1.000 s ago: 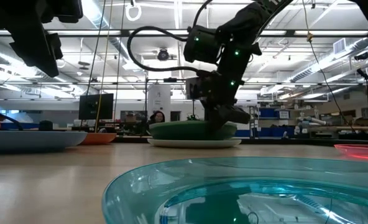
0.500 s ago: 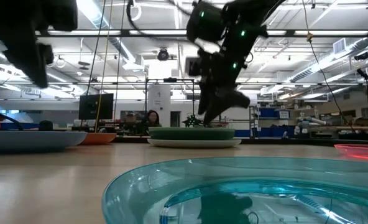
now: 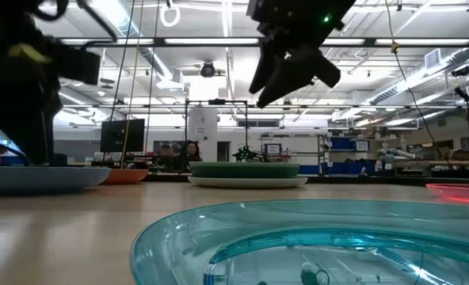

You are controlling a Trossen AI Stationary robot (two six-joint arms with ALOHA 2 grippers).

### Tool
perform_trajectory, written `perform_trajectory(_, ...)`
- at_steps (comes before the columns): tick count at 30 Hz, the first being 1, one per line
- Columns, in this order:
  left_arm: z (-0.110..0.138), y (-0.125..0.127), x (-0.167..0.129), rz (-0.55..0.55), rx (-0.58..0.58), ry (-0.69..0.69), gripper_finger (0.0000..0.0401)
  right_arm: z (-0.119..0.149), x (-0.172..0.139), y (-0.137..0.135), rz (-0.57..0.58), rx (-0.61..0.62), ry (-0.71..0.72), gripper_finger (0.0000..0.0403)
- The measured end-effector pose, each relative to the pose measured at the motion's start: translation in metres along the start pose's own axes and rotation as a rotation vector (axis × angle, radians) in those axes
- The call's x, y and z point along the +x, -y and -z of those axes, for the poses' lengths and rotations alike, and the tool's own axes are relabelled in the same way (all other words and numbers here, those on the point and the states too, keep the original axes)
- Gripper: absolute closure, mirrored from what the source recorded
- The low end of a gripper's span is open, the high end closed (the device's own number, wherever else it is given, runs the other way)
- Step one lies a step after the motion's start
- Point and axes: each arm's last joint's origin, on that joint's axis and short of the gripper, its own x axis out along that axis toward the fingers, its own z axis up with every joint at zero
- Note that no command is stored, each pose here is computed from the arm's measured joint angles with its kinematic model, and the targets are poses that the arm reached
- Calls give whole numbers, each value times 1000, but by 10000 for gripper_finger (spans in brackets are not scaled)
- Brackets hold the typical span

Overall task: Stack plastic plates
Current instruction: Stack the dark blue plate on top of the light green plate

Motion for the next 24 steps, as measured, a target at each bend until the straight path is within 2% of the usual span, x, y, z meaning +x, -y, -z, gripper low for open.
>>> perform_trajectory(9, -6, -6, 20, -119, -32, -62, 149, -5, -10, -12, 42, -35, 7, 190)
perform_trajectory(19, -13, -14, 24, -140, -96, -78, 152, -5, -10, -12, 48, -36, 1, 190)
perform_trajectory(24, -13, -14, 24, -137, -107, -76, 177, -5, -11, -13, 46, -40, 0, 190)
